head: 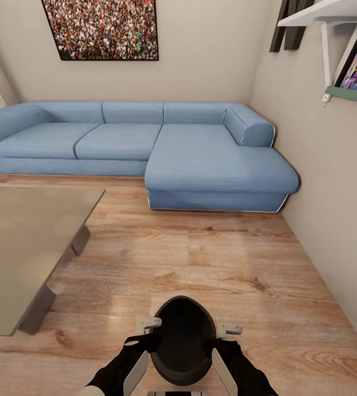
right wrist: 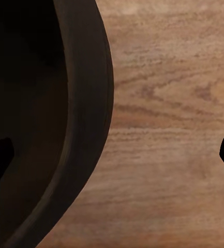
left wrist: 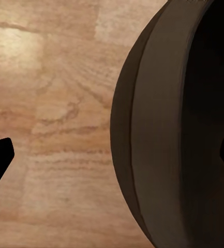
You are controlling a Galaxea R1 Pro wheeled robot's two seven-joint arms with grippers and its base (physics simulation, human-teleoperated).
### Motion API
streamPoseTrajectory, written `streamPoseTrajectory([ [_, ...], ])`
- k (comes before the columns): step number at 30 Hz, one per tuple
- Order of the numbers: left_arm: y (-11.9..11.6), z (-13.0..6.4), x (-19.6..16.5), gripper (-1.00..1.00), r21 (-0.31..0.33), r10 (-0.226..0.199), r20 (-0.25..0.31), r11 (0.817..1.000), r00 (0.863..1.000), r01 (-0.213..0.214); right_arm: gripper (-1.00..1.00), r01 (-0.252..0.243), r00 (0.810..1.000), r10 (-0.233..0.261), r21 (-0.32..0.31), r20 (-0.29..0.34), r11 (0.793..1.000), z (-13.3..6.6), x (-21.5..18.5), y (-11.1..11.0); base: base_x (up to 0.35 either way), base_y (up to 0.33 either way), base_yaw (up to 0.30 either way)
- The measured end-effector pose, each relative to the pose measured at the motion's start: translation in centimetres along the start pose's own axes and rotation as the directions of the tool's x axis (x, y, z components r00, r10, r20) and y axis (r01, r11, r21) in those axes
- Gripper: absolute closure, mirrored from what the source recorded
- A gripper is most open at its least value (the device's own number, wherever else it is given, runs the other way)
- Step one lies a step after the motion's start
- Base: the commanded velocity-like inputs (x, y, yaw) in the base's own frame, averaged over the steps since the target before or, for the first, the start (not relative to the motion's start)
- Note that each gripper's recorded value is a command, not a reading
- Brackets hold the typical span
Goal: Place each of the two pumpkins and all three candles from the living room inside a cabinet in the living room (use any cabinet), then make sure every cabinet is closed, and position the cauldron so it is next to a table in the living room.
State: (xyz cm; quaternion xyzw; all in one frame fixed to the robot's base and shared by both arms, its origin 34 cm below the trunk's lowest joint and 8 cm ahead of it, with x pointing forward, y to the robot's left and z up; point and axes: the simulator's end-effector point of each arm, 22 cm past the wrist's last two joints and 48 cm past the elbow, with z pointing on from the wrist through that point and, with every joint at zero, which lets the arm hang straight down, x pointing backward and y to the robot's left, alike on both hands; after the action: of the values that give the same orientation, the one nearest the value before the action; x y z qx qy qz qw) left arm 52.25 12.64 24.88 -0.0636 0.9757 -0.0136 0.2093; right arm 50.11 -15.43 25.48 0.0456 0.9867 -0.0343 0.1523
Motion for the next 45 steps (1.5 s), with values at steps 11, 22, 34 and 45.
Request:
streamPoseTrajectory([
  [11,0.1,0.9,0.7,-1.00,0.000,-0.001,0.003,1.000,1.000,0.001,-1.00,0.000,1.000,0.000,-0.001,0.000,1.000,1.0,0.6,0.0,0.000,0.000,0.000],
  [22,0.1,1.4,1.0,-1.00,0.001,-0.002,0.006,1.000,1.000,0.002,-1.00,-0.012,1.000,0.011,0.004,0.018,1.000,1.8,1.1,-0.1,0.000,0.000,0.000],
  [34,0.2,1.8,1.3,-1.00,0.002,-0.002,0.006,1.000,1.000,0.002,-1.00,-0.011,1.000,0.011,0.004,0.020,1.000,2.2,1.3,-0.1,0.000,0.000,0.000],
  [45,0.2,2.0,1.4,-1.00,0.002,-0.002,0.006,1.000,1.000,0.002,-1.00,-0.011,1.000,0.011,0.004,0.020,1.000,2.4,1.4,-0.1,0.000,0.000,0.000],
])
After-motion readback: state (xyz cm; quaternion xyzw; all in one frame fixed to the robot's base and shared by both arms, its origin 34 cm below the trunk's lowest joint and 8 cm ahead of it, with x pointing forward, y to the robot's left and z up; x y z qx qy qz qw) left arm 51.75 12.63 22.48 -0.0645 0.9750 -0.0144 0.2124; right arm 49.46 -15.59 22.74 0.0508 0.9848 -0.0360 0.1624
